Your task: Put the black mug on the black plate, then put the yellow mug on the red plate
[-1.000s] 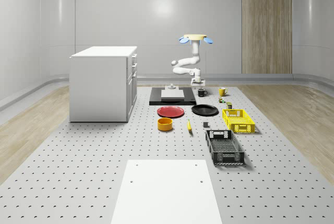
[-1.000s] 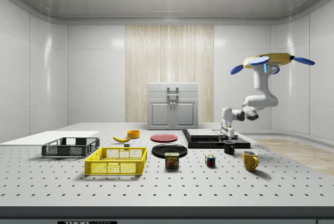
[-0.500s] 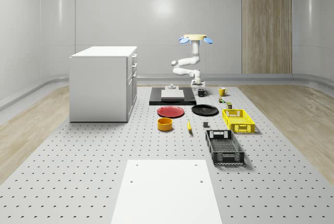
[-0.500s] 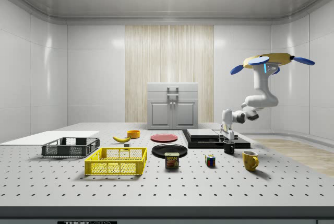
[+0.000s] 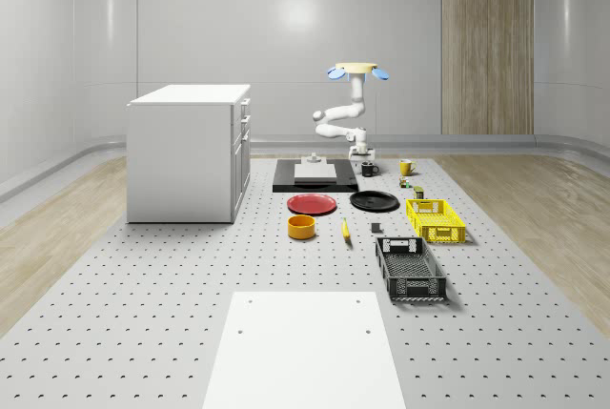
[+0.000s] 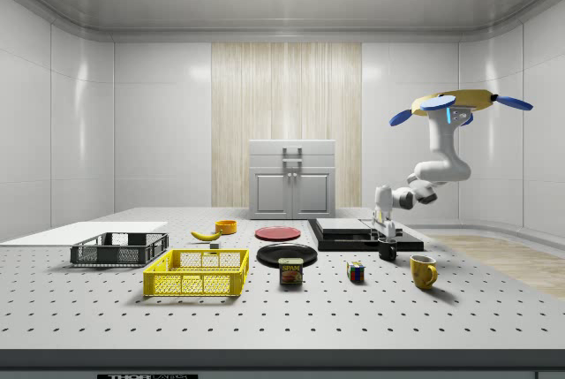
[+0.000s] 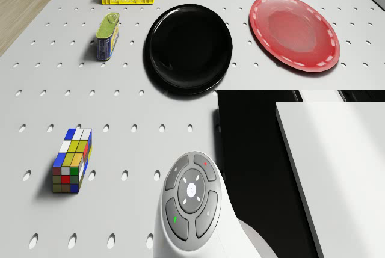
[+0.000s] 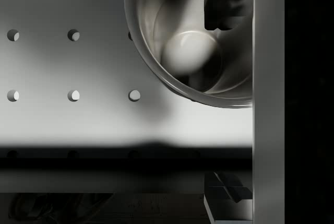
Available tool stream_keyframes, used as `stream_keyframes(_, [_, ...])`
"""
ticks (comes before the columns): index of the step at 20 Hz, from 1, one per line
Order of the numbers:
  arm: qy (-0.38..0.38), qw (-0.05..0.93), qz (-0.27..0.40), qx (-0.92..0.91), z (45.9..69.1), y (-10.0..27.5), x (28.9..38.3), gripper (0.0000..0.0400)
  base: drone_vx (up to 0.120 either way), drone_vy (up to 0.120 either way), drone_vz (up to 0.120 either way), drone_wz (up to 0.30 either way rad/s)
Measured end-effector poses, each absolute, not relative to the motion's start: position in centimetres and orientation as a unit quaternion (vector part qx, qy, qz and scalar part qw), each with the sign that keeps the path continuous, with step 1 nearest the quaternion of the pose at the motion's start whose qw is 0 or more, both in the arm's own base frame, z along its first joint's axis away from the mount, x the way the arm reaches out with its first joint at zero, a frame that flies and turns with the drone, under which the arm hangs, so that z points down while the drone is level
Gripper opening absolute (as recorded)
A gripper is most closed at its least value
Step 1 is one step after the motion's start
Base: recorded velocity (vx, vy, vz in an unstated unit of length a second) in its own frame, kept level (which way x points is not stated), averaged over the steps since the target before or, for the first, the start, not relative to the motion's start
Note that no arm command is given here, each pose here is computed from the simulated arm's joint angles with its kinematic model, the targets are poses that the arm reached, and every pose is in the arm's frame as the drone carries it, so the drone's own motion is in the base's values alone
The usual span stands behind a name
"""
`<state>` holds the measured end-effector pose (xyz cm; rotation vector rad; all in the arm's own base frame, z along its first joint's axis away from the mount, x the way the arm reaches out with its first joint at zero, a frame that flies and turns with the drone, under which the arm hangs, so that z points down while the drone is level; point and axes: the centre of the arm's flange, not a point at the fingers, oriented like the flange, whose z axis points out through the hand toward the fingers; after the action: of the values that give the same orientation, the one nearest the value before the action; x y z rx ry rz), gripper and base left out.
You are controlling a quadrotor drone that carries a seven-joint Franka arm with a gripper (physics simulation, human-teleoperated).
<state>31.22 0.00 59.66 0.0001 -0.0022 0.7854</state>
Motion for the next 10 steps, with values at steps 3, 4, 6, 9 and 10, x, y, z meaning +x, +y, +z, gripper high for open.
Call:
stream_keyframes(3, [-0.001,0.924,0.383,0.0,59.67,0.0,31.25,0.0236,0.0,0.0,0.0,0.0])
stream_keyframes(4, [-0.001,0.924,0.383,0.0,59.67,0.0,31.25,0.0208,0.0,0.0,0.0,0.0])
stream_keyframes(6, [-0.001,0.924,0.383,0.0,59.68,0.0,31.26,0.017,0.0,0.0,0.0,0.0])
stream_keyframes(9, [-0.001,0.924,0.383,0.0,59.68,0.0,31.27,0.0138,0.0,0.0,0.0,0.0])
stream_keyframes(10, [-0.001,0.924,0.383,0.0,59.68,0.0,31.27,0.0132,0.0,0.0,0.0,0.0])
